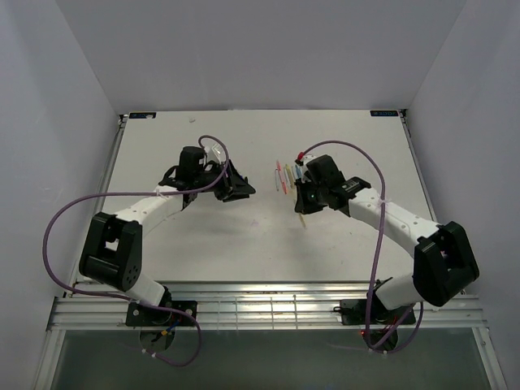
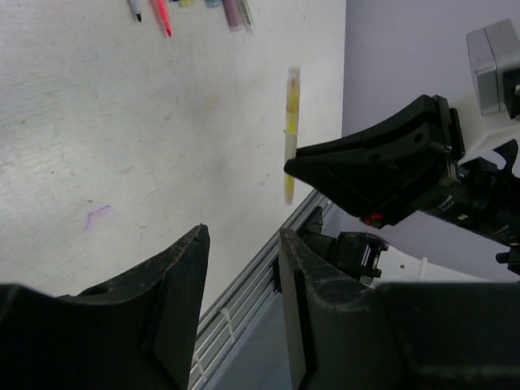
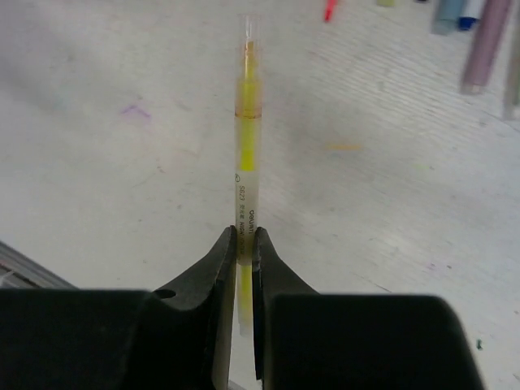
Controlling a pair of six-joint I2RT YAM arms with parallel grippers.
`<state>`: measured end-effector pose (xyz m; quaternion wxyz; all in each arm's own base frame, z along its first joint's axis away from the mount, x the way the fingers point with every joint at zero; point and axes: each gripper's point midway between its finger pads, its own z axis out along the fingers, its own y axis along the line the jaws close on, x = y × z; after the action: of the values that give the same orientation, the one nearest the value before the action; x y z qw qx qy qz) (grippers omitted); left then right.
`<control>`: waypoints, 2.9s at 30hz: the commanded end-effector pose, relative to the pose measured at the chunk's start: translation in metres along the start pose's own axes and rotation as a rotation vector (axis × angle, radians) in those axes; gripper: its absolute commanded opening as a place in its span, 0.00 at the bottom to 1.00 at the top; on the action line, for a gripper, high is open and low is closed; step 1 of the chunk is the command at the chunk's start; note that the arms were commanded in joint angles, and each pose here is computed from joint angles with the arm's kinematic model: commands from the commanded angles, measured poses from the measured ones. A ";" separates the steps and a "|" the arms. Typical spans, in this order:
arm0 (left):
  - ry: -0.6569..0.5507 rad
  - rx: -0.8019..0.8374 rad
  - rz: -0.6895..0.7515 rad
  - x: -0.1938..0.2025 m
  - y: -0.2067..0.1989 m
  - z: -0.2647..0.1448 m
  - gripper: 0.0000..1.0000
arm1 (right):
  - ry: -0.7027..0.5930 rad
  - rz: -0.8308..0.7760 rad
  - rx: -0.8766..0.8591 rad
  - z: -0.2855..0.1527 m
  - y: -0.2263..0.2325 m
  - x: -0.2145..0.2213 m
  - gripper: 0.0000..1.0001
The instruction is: Open the pen caps
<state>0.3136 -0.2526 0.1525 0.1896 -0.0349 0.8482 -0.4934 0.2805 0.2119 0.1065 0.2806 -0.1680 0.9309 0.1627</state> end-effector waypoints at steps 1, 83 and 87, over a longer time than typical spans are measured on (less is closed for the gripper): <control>-0.029 0.074 0.047 -0.005 -0.034 -0.001 0.51 | -0.065 -0.049 -0.236 -0.003 0.052 -0.010 0.08; -0.180 -0.100 -0.101 -0.094 -0.011 0.000 0.00 | -0.105 -0.347 0.290 0.026 0.065 -0.003 0.08; -0.210 -0.032 -0.093 -0.105 -0.006 -0.016 0.00 | -0.134 -0.307 0.091 0.024 0.084 -0.008 0.08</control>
<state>0.3532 -0.2519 0.1527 0.1457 -0.1093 0.8702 -0.4579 0.2847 0.3515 0.1467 0.4430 -0.2536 0.8469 0.1488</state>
